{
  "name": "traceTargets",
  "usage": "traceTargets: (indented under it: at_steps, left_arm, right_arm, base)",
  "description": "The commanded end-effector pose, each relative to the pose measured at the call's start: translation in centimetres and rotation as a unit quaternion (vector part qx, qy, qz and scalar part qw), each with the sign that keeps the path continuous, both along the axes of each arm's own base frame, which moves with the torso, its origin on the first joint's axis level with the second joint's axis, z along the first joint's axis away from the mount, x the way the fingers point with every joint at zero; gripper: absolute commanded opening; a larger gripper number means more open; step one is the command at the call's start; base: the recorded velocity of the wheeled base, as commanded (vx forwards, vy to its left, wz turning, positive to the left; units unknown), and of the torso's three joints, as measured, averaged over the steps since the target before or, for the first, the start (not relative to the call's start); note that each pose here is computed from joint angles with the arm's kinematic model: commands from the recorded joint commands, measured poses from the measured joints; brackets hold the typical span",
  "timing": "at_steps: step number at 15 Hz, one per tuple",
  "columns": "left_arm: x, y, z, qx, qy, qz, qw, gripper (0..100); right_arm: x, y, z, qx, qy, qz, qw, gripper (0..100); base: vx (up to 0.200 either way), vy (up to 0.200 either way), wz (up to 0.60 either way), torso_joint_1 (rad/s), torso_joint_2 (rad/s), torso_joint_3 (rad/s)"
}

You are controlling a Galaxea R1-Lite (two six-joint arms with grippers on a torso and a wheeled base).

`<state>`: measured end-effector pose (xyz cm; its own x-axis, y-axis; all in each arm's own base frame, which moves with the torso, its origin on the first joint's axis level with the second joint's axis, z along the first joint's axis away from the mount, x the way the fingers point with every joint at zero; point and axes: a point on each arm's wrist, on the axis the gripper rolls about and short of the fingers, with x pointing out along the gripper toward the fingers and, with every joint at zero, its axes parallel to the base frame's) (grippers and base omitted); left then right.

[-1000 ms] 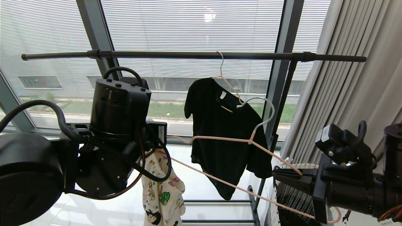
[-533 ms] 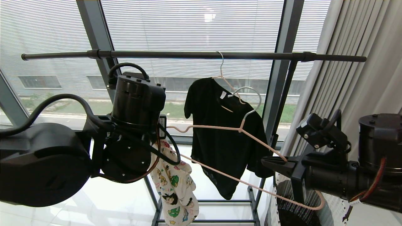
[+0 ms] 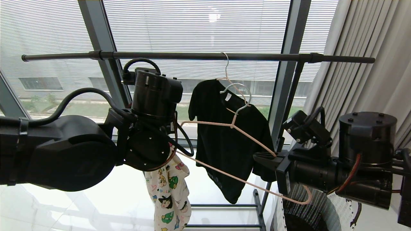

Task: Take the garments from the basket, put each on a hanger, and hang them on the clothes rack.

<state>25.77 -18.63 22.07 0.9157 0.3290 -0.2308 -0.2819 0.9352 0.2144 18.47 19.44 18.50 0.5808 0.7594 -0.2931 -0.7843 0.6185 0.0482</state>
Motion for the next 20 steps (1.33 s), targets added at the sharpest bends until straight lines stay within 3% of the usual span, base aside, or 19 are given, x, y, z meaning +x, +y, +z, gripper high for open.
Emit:
traceTargets:
  at_steps: [1, 4, 8, 11, 13, 17, 20]
  left_arm:
    - [0.1, -0.2, -0.1, 0.0, 0.0, -0.001, 1.0, 0]
    - [0.2, -0.2, 0.3, -0.004, -0.005, 0.0, 1.0, 0]
    - [0.4, -0.2, 1.4, -0.01, -0.024, 0.016, 0.9995, 0]
    - [0.3, -0.4, 1.7, -0.014, -0.027, 0.013, 0.9994, 0]
    - [0.3, -0.9, 2.2, -0.025, -0.036, 0.007, 0.999, 0]
    - [-0.7, -3.1, 3.6, -0.078, -0.065, -0.021, 0.9946, 0]
    - [-1.4, -3.9, 4.2, -0.093, -0.073, -0.037, 0.9923, 0]
  right_arm:
    - [0.5, 1.0, -0.4, -0.004, 0.004, 0.005, 1.0, 0]
    - [1.2, 2.8, -0.8, -0.005, 0.012, 0.015, 0.9998, 0]
    - [2.6, 4.3, -1.3, -0.008, 0.016, -0.031, 0.9994, 0]
    - [2.9, 5.9, -1.1, 0.001, 0.014, -0.019, 0.9997, 0]
    - [3.1, 7.3, -1.2, 0.008, 0.015, -0.011, 0.9998, 0]
    - [3.3, 10.5, -1.1, 0.025, 0.014, -0.008, 0.9996, 0]
    - [3.5, 11.3, -1.1, 0.03, 0.014, -0.011, 0.9994, 0]
  base:
    - [0.0, 0.0, 0.0, 0.0, 0.0, 0.0]
    - [0.0, 0.0, 0.0, 0.0, 0.0, 0.0]
    - [0.0, 0.0, 0.0, 0.0, 0.0, 0.0]
    - [0.0, 0.0, 0.0, 0.0, 0.0, 0.0]
    - [0.0, 0.0, 0.0, 0.0, 0.0, 0.0]
    - [0.0, 0.0, 0.0, 0.0, 0.0, 0.0]
    - [0.0, 0.0, 0.0, 0.0, 0.0, 0.0]
